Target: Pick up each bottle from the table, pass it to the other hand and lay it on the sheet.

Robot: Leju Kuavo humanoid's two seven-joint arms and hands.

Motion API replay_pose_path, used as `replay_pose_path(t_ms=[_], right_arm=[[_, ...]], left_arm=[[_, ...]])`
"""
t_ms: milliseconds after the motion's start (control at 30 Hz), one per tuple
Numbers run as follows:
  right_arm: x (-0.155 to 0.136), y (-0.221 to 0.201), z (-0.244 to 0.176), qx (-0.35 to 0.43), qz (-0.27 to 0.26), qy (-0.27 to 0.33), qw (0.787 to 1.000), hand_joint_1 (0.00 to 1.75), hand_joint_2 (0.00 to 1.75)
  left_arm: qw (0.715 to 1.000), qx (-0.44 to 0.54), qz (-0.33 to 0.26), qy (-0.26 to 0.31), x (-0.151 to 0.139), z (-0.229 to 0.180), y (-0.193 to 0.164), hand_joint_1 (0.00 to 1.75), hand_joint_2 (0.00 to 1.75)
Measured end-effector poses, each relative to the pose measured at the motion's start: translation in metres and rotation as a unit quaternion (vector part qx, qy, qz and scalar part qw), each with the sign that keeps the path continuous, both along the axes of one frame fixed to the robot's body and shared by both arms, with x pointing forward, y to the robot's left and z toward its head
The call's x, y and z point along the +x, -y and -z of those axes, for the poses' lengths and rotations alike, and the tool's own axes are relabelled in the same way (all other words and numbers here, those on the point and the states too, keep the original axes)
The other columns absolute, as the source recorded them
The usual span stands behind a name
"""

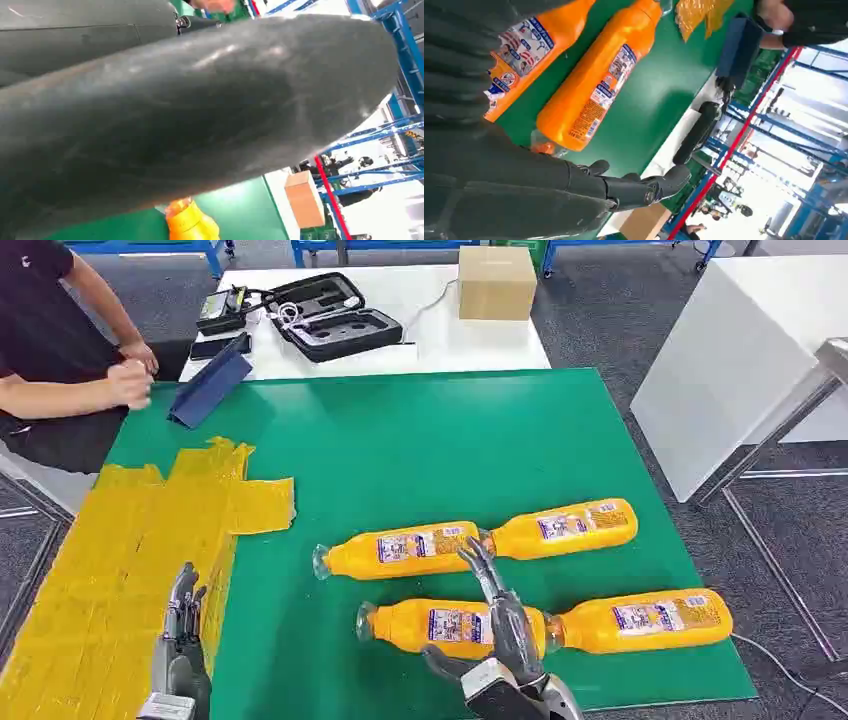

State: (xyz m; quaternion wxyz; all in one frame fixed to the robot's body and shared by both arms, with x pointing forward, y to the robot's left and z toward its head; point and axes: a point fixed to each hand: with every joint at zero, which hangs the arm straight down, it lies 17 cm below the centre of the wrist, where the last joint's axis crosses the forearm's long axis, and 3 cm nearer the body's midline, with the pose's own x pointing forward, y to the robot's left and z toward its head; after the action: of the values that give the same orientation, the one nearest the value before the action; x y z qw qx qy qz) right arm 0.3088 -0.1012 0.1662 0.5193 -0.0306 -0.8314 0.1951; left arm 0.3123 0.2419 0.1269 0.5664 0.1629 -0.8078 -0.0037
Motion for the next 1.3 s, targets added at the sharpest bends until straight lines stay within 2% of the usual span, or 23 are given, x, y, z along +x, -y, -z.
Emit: replay_pose_path(t_ms=[400,567,733,1000,1300], right_arm=[[-0.012,-0.016,0.033,-0.156,0.007,-0.011,0.988,0.0,1.75],[-0.011,-0.014,0.051,-0.242,0.022,-0.018,0.97,0.0,1.75],[-0.012,-0.007,0.067,-0.298,0.015,-0.023,0.954,0.0,1.75],[-0.018,0.016,0.089,-0.355,0.012,-0.041,0.934,0.0,1.75],[-0.026,0.034,0.099,-0.386,0.01,-0.05,0.921,0.0,1.75]], left_arm=[[1.0,-0.004,0.001,-0.004,0.0,0.003,-0.003,0.0,0.0],[1.0,-0.006,-0.002,-0.006,-0.001,0.005,-0.006,0.0,0.0],[1.0,-0.007,-0.003,-0.008,-0.002,0.006,-0.007,0.0,0.0],[1.0,-0.014,-0.008,-0.01,-0.008,0.007,-0.011,0.0,0.0],[1.0,-0.016,-0.012,-0.012,-0.013,0.008,-0.015,0.0,0.0]])
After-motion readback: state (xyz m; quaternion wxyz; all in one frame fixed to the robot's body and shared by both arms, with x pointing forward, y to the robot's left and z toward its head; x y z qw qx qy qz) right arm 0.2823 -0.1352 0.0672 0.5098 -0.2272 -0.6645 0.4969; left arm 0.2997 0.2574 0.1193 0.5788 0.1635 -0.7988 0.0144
